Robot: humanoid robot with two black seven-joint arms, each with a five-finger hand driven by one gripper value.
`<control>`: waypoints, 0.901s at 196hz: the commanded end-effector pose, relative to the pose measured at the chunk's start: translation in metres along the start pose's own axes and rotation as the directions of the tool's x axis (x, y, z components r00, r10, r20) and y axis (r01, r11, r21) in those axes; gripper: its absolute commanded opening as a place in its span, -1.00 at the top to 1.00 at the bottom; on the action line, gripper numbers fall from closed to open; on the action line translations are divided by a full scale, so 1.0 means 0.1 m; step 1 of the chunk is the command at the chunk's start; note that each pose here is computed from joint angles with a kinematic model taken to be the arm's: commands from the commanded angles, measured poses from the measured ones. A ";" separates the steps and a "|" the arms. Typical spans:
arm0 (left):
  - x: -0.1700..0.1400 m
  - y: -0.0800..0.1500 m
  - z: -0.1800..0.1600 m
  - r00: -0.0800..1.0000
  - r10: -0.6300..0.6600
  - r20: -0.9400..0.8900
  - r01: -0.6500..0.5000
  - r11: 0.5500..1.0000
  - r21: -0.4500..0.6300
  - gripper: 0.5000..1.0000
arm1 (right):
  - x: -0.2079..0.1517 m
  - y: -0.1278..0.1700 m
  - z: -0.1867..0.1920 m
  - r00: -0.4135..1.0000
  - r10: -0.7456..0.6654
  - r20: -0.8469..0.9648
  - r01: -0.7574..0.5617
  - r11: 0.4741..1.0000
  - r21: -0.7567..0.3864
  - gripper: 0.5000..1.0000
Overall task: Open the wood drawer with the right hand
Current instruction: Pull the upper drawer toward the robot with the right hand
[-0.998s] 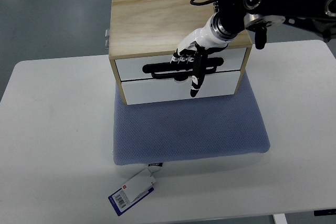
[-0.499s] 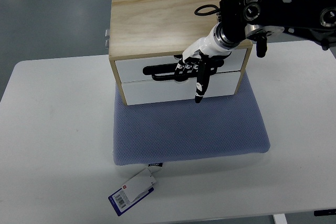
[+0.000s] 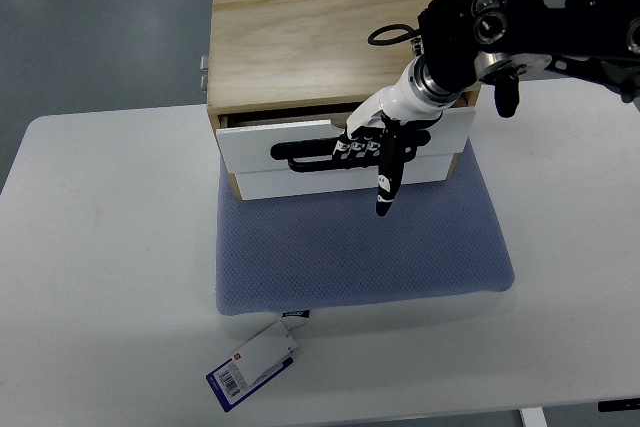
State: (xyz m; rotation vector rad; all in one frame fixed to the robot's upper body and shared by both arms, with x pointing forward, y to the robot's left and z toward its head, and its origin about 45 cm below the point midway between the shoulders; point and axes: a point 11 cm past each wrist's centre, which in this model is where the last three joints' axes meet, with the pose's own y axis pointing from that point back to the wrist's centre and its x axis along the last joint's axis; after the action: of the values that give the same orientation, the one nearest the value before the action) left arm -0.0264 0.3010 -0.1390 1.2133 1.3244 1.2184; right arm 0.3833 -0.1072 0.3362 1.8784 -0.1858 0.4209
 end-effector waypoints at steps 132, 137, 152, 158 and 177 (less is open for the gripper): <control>0.01 0.00 0.00 1.000 0.005 0.003 -0.005 1.000 0.002 -1.00 | -0.37 0.19 0.09 0.988 -0.145 -0.047 0.147 0.988 0.056 -0.78; 0.01 0.00 0.00 1.000 0.006 0.002 -0.006 1.000 0.000 -1.00 | -0.38 0.20 0.08 0.988 -0.148 -0.046 0.150 0.987 0.059 -0.78; 0.01 0.00 0.00 1.000 0.005 0.002 -0.005 1.000 0.002 -1.00 | -0.40 0.21 0.08 0.987 -0.152 -0.047 0.155 0.986 0.064 -0.78; 0.01 0.00 0.00 1.000 0.005 0.002 -0.005 1.000 0.000 -1.00 | -0.41 0.21 0.08 0.987 -0.153 -0.048 0.156 0.986 0.065 -0.78; 0.01 0.00 0.00 1.000 0.005 0.002 -0.005 1.000 0.000 -1.00 | -0.42 0.22 0.07 0.986 -0.157 -0.047 0.160 0.985 0.071 -0.78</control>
State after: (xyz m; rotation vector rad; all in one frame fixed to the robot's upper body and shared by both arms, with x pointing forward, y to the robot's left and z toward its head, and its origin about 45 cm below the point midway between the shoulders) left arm -0.0267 0.3016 -0.1390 1.2188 1.3213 1.2204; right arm 0.3408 -0.1246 0.3373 1.9331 0.0025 0.3651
